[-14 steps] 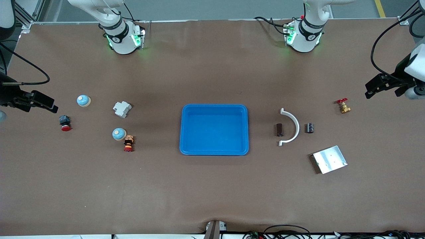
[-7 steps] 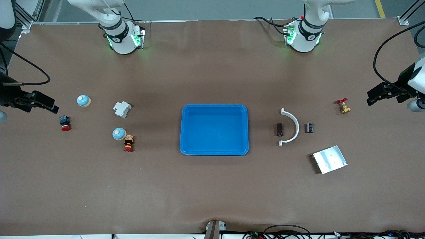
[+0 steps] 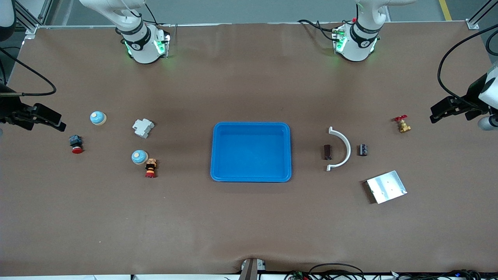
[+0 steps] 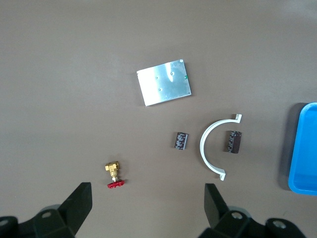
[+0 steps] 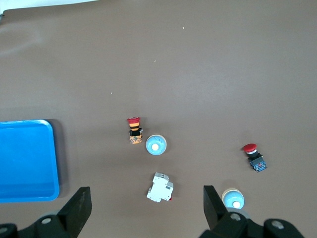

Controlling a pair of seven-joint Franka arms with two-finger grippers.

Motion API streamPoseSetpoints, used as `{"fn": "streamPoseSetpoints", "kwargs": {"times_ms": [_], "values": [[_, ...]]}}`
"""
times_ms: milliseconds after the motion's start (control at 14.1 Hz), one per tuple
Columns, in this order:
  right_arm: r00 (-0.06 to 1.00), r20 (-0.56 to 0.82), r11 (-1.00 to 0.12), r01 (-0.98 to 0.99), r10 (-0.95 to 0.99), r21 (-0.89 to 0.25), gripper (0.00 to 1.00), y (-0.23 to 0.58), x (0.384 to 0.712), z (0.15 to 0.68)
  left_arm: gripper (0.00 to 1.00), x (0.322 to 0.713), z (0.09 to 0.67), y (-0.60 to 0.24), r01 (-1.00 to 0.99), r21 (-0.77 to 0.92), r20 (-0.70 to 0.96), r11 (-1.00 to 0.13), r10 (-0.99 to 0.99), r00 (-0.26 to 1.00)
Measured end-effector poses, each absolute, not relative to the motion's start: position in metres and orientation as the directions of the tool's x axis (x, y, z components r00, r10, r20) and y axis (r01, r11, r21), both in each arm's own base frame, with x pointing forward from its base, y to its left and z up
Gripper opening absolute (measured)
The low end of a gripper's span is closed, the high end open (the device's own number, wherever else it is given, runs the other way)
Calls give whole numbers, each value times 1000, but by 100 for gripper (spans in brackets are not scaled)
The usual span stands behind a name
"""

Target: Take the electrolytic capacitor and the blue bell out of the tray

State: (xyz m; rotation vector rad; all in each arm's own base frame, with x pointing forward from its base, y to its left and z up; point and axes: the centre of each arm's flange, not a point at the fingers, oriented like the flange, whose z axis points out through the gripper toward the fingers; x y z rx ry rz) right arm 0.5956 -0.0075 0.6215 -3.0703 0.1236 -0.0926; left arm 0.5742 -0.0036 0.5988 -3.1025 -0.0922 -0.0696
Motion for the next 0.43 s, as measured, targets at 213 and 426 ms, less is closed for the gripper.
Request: {"fn": "streamPoseSetpoints", "kwargs": {"times_ms": [213, 426], "values": [[995, 65, -996, -72, -75, -53, 100, -6, 595, 624, 100, 574, 599, -3, 61, -36, 46, -998, 59, 997], [995, 68, -997, -66, -69, -48, 100, -3, 594, 625, 100, 574, 599, -3, 61, -36, 45, -997, 60, 997]]}}
